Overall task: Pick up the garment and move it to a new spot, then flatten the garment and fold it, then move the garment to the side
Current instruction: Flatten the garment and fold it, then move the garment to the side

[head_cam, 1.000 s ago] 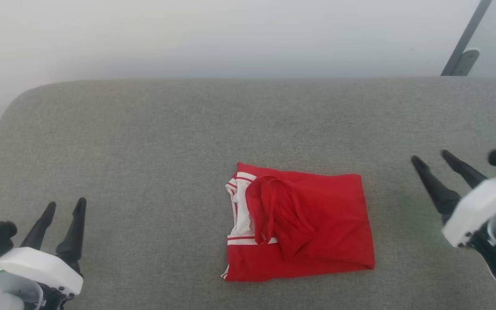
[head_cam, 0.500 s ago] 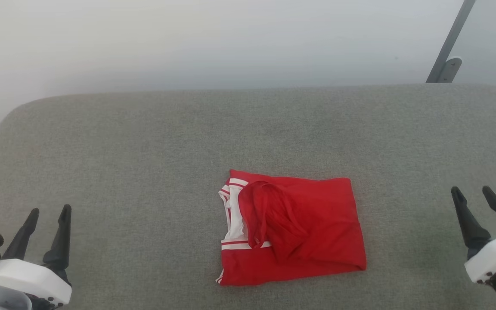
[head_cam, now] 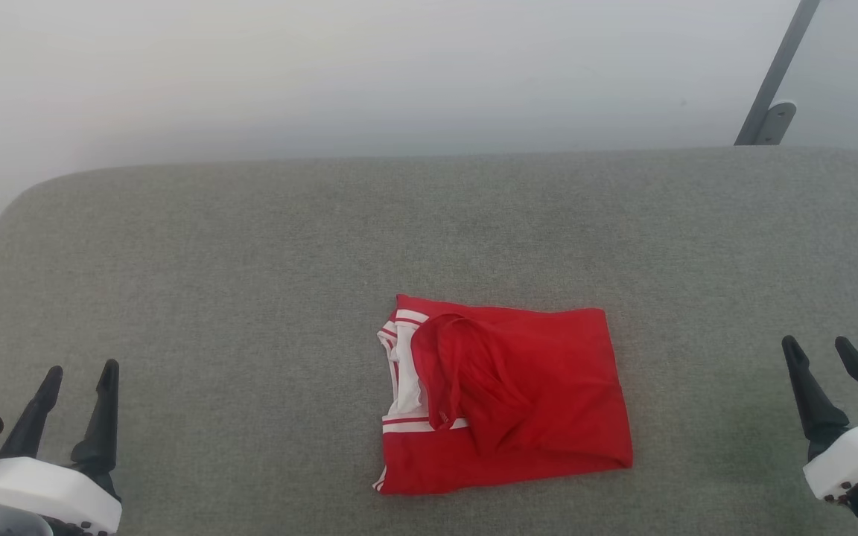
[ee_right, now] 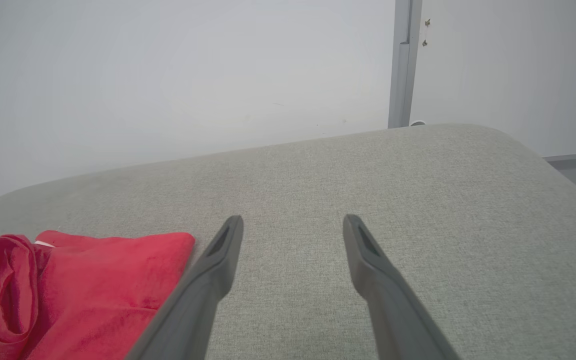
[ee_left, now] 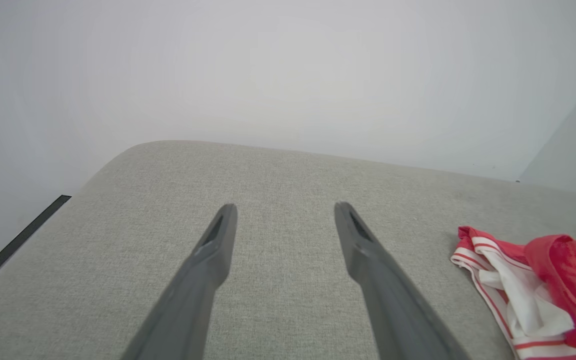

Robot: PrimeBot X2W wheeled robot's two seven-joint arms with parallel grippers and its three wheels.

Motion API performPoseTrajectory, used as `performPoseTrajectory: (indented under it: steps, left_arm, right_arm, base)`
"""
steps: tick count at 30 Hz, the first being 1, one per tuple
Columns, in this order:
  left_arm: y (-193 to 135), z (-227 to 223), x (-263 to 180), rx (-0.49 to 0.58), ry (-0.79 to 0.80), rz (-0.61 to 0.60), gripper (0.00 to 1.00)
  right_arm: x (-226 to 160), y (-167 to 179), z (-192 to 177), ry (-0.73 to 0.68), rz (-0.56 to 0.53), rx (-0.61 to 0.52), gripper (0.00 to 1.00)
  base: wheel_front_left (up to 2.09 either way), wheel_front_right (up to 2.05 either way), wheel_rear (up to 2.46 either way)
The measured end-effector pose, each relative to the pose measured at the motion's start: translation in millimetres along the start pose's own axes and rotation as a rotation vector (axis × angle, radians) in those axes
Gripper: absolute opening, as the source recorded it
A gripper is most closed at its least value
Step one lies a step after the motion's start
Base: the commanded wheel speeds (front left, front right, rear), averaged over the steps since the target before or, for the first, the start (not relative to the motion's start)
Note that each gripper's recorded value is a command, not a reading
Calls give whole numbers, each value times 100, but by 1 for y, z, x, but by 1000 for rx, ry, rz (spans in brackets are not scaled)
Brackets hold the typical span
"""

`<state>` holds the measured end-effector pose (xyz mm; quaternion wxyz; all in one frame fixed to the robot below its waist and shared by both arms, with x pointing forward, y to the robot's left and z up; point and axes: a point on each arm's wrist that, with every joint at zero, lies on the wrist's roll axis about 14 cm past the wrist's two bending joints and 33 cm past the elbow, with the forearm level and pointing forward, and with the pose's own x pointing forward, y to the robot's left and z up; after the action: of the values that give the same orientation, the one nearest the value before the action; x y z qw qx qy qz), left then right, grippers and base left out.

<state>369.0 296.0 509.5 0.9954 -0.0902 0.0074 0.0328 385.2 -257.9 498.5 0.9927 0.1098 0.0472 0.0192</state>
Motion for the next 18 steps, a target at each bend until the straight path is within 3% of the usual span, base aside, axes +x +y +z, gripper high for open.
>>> performPoseTrajectory:
  steps: [13,18]
  left_arm:
    - [2,-2,-3,1,-1,3,100]
    - [4,-4,-5,-4,2,10,100]
  right_arm:
    - [2,5,-4,16,15,4,100]
    - [7,21,-13,67,64,5,100]
  base:
    - [0,0,0]
    - [0,0,0]
